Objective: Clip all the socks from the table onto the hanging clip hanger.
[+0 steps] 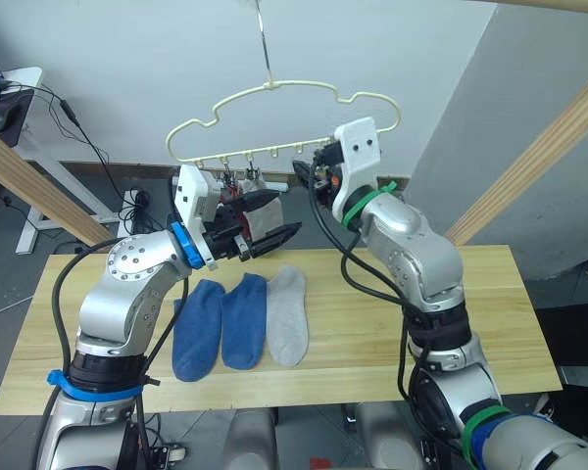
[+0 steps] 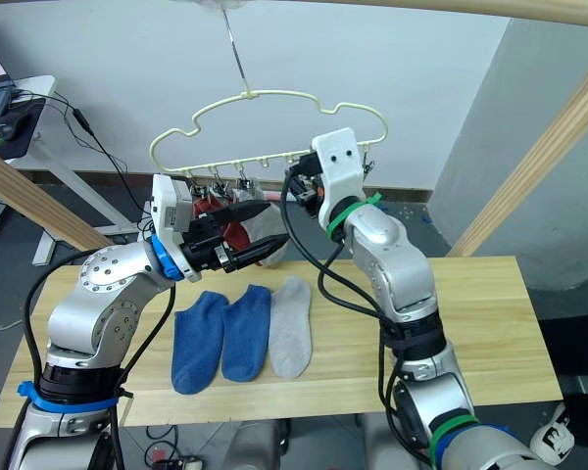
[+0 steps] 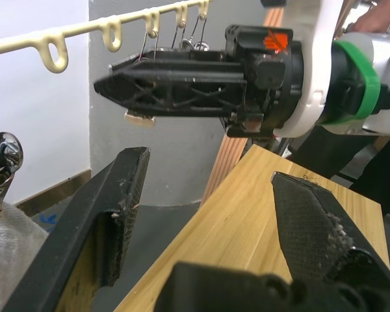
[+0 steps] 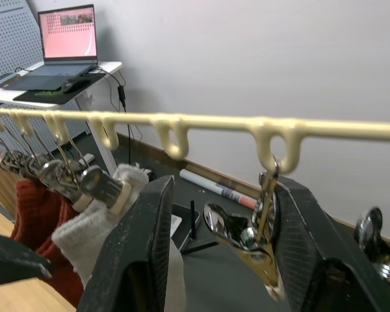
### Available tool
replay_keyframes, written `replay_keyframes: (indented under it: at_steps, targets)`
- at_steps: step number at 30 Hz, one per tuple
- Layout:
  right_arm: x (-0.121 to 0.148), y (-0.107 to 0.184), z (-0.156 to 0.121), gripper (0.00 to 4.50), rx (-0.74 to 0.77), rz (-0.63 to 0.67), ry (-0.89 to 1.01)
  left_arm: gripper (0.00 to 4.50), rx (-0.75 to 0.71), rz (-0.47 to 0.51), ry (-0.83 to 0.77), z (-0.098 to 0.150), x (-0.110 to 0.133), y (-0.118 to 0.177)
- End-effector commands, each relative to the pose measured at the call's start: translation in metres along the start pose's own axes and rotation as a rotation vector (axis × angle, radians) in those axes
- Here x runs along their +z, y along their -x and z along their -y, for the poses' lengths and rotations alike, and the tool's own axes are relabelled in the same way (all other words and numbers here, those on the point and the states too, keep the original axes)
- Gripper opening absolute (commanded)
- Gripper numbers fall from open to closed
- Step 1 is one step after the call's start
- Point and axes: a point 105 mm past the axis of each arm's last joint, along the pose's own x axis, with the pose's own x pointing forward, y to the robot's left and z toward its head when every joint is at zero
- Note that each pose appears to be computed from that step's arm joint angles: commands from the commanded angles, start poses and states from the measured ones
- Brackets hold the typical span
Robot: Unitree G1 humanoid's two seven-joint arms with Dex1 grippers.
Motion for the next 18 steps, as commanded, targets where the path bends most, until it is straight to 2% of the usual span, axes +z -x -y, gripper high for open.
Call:
replay_keyframes:
  at_steps: [1,3,6,9,11,14,16,18]
  targets:
    - [0.015,0.0,-0.003,2.0,0.01,0.061,-0.009,3.41,-0.011,0.028,-0.036,0.003,0.01,-0.001]
    - [0.016,-0.001,-0.002,1.61,0.005,0.064,-0.017,3.41,0.0,0.024,-0.035,0.003,0.009,-0.001]
    - [0.016,-0.001,-0.001,0.62,-0.002,0.066,-0.024,3.41,0.026,0.004,-0.05,0.003,0.002,0.0]
    - [0.016,-0.001,0.001,0.01,-0.007,0.068,-0.027,3.41,0.04,-0.041,-0.086,0.007,-0.009,0.001]
    - [0.017,-0.002,0.001,0.01,-0.007,0.07,-0.028,3.41,0.048,-0.072,-0.09,0.01,-0.018,0.001]
    - [0.018,-0.003,0.002,0.0,-0.005,0.073,-0.027,3.99,0.102,-0.144,-0.068,0.011,-0.038,0.002]
    - [0.019,-0.003,0.002,0.0,-0.005,0.075,-0.025,4.46,0.134,-0.224,-0.025,0.017,-0.063,0.003]
    - [0.02,-0.004,0.002,0.0,-0.006,0.077,-0.023,4.46,0.15,-0.3,0.014,0.024,-0.088,0.005]
